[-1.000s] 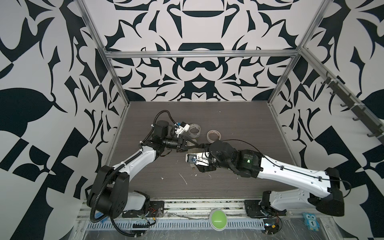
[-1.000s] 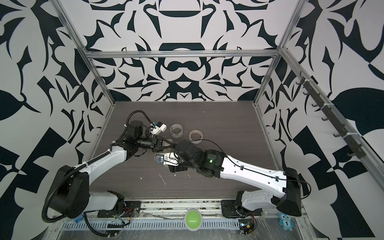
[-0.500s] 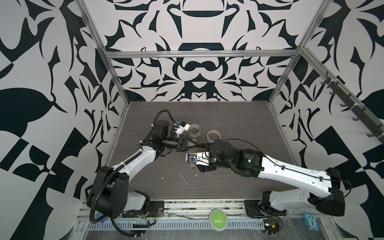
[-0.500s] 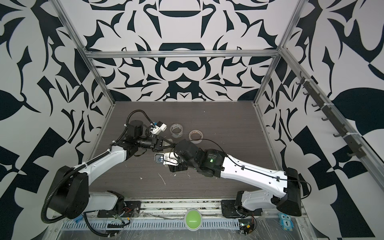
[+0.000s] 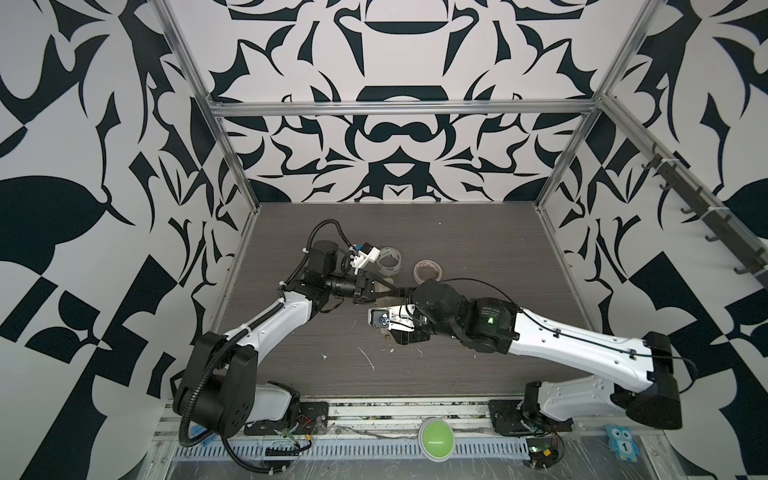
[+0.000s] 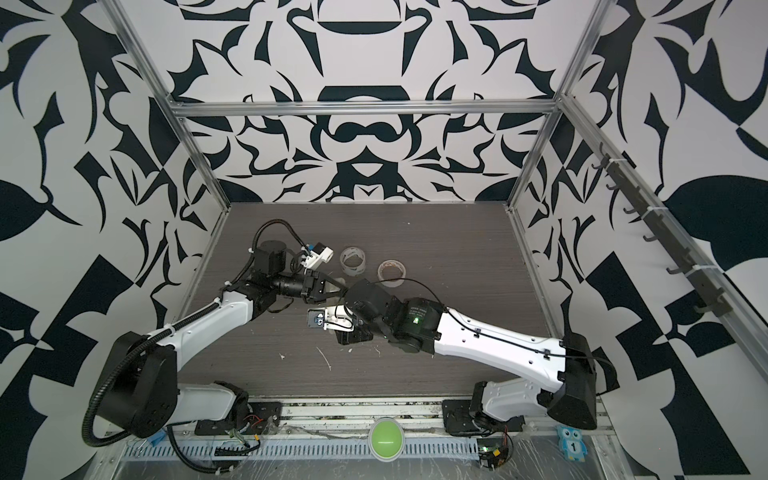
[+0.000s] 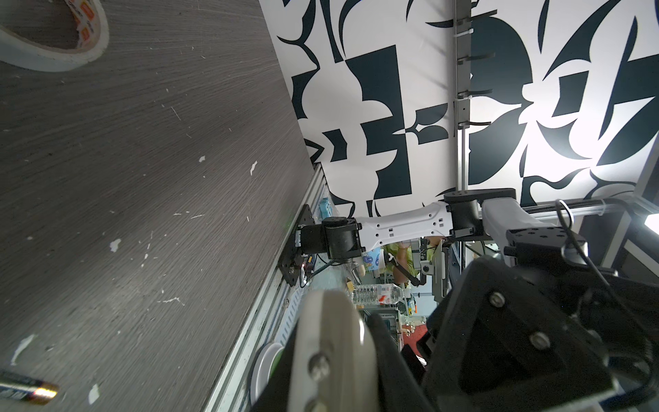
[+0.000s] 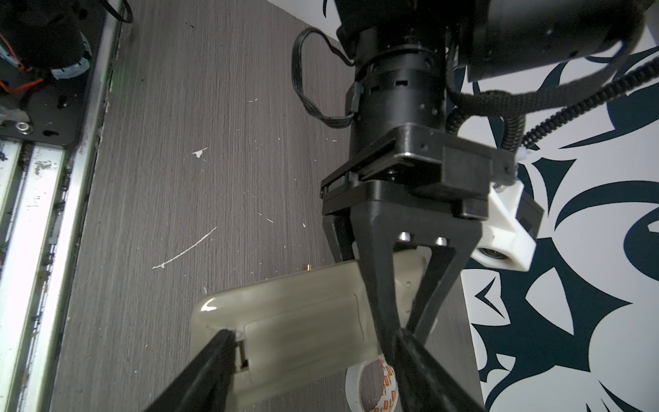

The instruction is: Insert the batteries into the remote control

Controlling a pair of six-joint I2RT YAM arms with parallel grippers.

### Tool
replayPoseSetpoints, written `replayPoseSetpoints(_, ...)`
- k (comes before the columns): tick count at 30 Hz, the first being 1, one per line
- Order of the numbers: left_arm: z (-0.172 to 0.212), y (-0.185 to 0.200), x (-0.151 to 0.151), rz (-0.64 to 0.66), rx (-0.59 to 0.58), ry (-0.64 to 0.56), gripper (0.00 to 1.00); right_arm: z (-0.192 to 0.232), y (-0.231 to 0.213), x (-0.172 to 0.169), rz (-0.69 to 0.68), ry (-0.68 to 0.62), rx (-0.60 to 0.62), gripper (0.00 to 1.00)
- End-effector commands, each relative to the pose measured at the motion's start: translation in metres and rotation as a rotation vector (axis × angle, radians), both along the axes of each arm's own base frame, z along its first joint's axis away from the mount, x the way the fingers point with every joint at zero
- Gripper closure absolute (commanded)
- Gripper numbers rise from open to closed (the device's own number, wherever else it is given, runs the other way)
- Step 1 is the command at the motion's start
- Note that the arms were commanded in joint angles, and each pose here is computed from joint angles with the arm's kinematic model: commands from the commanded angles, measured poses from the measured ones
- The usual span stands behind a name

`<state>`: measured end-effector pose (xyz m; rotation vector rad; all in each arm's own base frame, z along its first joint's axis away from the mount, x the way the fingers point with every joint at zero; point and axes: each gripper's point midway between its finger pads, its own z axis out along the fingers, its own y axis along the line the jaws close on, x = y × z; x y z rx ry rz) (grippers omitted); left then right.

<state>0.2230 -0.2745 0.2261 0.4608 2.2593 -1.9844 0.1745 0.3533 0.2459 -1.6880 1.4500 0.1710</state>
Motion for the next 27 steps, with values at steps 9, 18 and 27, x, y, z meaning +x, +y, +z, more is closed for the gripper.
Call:
replayPoseSetpoints(9,0.02,-0.001,-0.003,-0.025,-0.032,-0.048,1.0,0.008,0.002,0.005,0.0,-0.046,-0.019,0.26)
replayPoseSetpoints(18,0.019,-0.001,-0.005,-0.025,-0.03,-0.046,1.0,0.011,-0.001,0.008,-0.017,-0.076,-0.024,0.27)
replayPoseSetpoints(27,0.017,-0.002,-0.005,-0.028,-0.028,-0.041,1.0,0.015,-0.002,0.024,-0.086,-0.136,-0.026,0.28)
